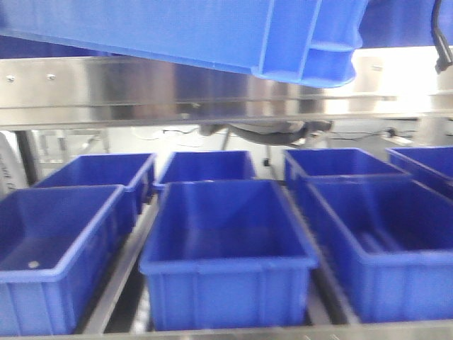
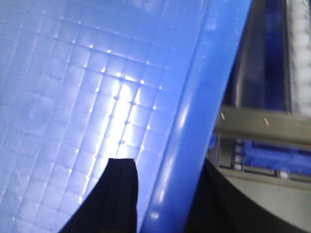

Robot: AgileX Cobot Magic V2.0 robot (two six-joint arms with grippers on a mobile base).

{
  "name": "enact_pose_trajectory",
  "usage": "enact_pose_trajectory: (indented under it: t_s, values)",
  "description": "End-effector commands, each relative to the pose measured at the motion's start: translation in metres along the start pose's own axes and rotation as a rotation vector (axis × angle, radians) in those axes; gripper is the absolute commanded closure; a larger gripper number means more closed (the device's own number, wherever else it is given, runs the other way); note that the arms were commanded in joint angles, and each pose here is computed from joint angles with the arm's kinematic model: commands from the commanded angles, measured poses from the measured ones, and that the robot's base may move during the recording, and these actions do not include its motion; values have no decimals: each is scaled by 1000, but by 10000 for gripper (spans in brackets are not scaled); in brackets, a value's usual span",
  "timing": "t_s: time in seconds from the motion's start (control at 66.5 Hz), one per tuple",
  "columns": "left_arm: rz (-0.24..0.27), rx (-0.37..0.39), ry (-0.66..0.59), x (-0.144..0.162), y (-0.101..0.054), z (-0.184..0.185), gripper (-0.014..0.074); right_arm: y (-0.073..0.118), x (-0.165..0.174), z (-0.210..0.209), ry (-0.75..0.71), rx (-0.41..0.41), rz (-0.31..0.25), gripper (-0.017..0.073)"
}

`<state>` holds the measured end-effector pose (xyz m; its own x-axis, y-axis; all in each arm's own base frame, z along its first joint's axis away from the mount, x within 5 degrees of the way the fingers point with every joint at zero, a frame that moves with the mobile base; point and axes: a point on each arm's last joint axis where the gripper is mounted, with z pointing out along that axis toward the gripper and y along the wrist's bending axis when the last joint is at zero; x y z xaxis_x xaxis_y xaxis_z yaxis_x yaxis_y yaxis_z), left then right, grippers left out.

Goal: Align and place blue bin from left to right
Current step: 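Hold the blue bin in both grippers while the base turns and drives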

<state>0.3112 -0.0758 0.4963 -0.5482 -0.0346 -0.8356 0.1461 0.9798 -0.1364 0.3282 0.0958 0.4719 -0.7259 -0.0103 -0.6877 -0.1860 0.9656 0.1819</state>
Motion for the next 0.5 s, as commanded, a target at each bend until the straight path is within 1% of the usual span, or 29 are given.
enact_pose_trajectory:
  t_s: [0.0,0.481]
  values:
    - [-13,63,-286,-27,-5,-22,705,2,-5,-14,-77,-9,-37,712]
    - [-13,63,-286,-27,-5,-22,705,2,-5,-14,-77,-9,-37,712]
